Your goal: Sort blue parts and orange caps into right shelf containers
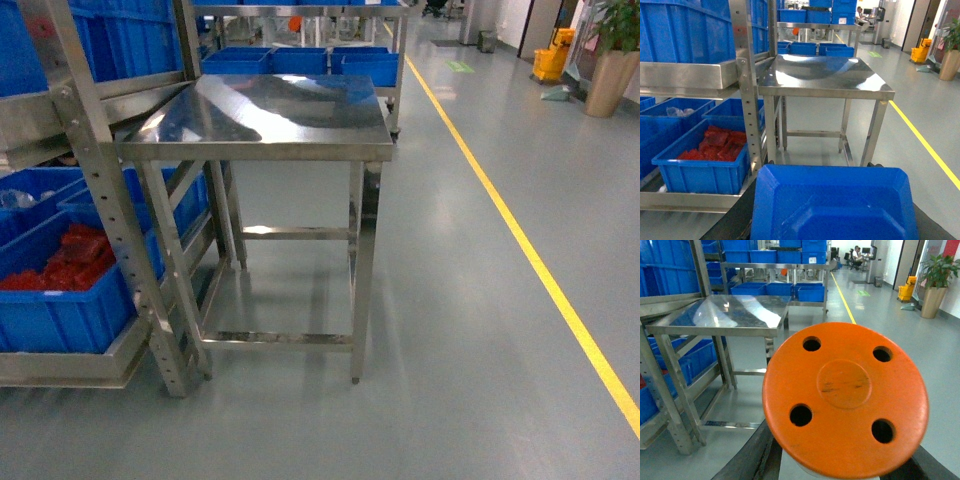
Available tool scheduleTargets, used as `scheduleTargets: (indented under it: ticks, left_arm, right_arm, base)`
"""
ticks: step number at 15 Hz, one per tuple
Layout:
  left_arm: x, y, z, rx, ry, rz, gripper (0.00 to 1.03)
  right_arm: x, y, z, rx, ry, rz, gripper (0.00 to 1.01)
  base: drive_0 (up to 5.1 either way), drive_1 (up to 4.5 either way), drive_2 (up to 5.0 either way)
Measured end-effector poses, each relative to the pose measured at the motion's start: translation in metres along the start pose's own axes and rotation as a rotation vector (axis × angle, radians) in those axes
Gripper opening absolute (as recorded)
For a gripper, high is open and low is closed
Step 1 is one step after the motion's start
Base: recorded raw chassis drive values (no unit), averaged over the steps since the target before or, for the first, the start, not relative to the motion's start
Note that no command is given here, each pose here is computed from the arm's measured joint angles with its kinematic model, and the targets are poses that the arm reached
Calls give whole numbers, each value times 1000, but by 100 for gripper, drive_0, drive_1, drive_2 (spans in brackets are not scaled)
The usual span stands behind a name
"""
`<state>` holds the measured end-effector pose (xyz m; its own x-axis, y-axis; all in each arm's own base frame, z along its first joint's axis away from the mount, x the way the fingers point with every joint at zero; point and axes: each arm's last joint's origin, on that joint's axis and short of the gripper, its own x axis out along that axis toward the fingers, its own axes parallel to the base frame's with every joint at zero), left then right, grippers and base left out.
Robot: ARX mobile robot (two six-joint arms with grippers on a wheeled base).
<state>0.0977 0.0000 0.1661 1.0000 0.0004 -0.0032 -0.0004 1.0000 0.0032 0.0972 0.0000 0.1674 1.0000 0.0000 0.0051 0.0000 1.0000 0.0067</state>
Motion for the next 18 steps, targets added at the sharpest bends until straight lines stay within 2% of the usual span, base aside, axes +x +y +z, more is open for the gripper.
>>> scheduleTargets:
  ticks: [18]
  left_arm:
    - [0,0,0,0,4,0,42]
  right_arm:
    - [0,0,0,0,3,-1,44]
  base:
    - [-2,427,-431]
